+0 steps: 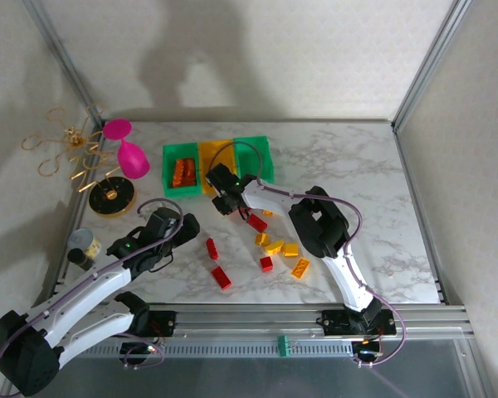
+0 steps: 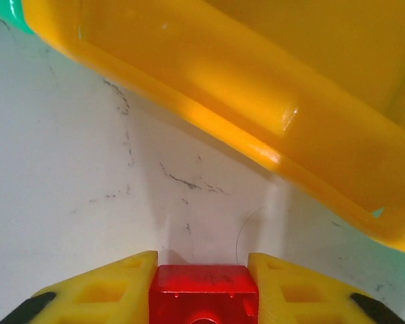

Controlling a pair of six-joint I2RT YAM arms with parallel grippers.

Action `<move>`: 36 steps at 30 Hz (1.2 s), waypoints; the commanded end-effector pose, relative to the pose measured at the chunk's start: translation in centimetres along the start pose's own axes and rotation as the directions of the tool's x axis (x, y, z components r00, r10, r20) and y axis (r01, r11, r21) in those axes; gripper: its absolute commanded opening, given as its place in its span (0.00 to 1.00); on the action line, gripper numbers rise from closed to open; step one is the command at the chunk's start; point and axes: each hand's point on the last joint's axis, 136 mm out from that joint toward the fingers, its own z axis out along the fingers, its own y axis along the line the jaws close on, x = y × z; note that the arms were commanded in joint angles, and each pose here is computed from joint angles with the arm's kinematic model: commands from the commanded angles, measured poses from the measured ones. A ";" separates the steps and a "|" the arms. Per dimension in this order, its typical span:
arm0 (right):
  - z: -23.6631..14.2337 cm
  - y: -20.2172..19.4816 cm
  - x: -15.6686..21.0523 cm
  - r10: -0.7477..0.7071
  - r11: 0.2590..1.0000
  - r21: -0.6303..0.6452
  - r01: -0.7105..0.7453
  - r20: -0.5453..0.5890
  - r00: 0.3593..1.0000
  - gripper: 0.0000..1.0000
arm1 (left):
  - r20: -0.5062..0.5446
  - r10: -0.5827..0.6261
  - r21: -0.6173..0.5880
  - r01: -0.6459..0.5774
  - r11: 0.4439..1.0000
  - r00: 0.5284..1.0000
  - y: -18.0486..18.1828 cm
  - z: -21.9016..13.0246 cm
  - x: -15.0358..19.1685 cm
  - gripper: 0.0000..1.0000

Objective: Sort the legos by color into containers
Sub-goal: Pick up the lego from the center of the table, then place the lego in the container.

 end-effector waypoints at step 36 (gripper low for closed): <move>-11.3 -4.9 -9.7 0.303 0.953 -0.138 -0.270 0.358 0.883 0.63 | -0.040 0.065 0.027 -0.064 0.998 0.997 -4.2 -1.6 0.3 0.99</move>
